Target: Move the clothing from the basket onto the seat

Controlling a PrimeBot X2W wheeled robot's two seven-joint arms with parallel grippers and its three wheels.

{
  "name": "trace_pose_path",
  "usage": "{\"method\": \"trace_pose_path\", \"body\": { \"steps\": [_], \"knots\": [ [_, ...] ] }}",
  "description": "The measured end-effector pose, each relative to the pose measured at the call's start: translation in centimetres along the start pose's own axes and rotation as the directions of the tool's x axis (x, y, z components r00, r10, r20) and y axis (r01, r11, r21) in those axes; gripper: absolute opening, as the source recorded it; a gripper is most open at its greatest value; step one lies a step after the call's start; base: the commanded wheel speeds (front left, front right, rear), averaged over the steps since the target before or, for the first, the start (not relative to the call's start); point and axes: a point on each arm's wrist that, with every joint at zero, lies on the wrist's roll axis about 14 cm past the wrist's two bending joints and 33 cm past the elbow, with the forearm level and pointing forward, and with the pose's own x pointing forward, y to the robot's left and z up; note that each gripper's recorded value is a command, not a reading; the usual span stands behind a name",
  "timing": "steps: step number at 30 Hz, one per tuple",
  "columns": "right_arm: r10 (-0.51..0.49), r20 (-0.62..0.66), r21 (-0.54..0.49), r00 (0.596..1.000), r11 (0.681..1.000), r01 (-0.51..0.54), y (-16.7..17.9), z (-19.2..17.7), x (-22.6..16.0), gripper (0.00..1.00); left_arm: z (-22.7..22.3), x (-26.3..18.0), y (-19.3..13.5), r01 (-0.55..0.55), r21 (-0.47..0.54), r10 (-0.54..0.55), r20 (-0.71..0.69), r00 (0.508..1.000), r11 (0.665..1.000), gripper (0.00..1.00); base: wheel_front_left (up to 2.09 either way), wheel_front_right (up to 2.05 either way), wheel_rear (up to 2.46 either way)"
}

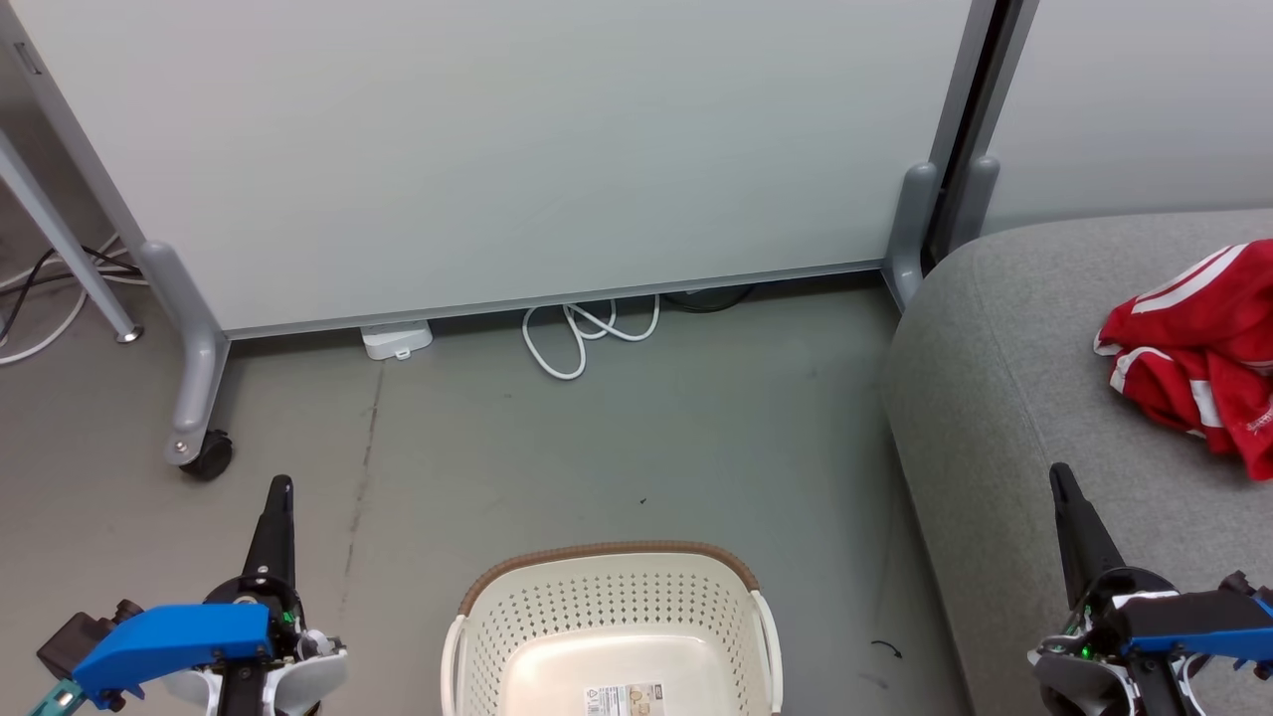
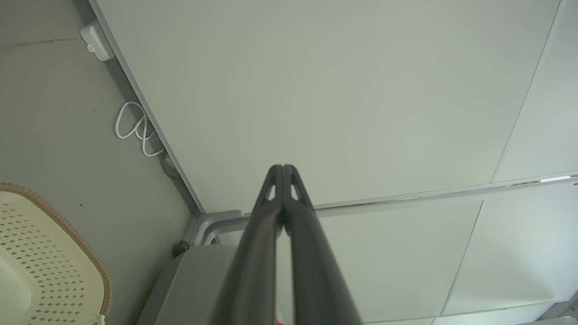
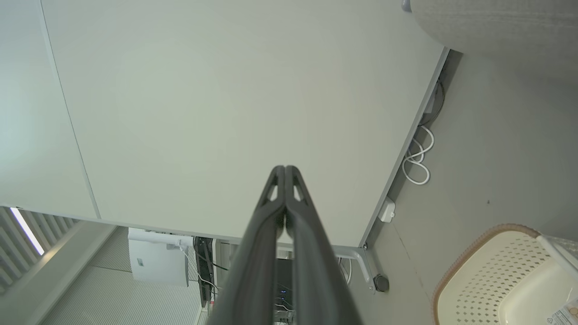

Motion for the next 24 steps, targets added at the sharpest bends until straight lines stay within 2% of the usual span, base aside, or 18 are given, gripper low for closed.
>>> {"method": "trace_pose_path", "body": {
  "steps": [24],
  "knots": [
    [0.022,-0.003,0.145,1.000,0.989,-0.021,0.46,0.21,0.20,0.00,0.13,0.62,-0.81,0.034,-0.143,-0.035,-0.004,0.999,0.989,0.00,0.00,0.00,0.00]
  ]
}}
